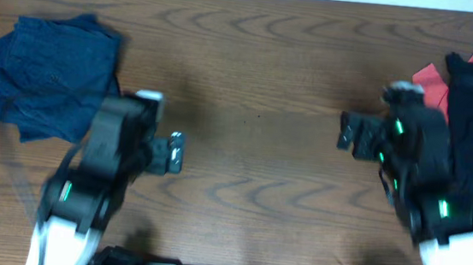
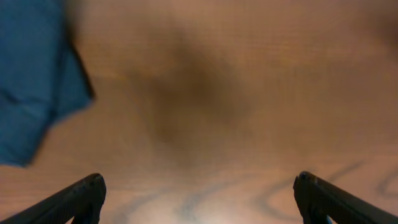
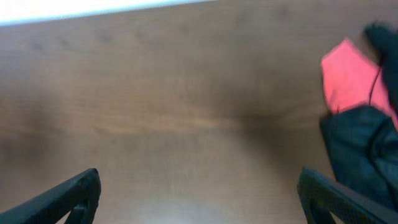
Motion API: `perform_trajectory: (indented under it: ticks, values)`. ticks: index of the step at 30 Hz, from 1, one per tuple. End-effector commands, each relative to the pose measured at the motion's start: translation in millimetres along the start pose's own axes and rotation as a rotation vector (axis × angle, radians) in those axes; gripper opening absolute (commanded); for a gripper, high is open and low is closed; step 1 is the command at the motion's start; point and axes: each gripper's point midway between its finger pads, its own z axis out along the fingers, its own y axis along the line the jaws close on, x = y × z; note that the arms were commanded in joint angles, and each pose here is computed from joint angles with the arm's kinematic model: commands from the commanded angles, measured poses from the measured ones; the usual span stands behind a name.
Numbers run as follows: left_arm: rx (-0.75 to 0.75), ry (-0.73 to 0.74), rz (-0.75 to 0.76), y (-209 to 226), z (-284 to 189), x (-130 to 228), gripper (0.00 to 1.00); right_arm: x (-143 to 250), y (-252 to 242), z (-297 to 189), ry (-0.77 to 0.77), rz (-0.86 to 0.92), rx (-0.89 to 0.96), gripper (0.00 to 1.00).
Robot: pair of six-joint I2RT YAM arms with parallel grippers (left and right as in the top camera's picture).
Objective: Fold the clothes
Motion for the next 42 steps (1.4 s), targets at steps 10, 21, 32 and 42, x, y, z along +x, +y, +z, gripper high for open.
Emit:
perform_trajectory:
  ticks: [10, 21, 32, 42]
  values:
    - [0.004, -0.385, -0.023, 10, -65, 0, 0.98, 43, -42, -18, -0.174, 0.042, 0.120, 0.99]
    - [0.003, -0.381, -0.023, 10, -64, 1, 0.98, 89, -50, -14, 0.013, 0.006, 0.150, 0.99]
    - [0.003, -0.381, -0.023, 10, -64, 1, 0.98, 119, -59, -18, 0.136, -0.017, 0.186, 0.99]
    - [0.003, -0.381, -0.023, 10, -64, 1, 0.98, 124, -68, -29, 0.110, -0.032, 0.190, 0.99]
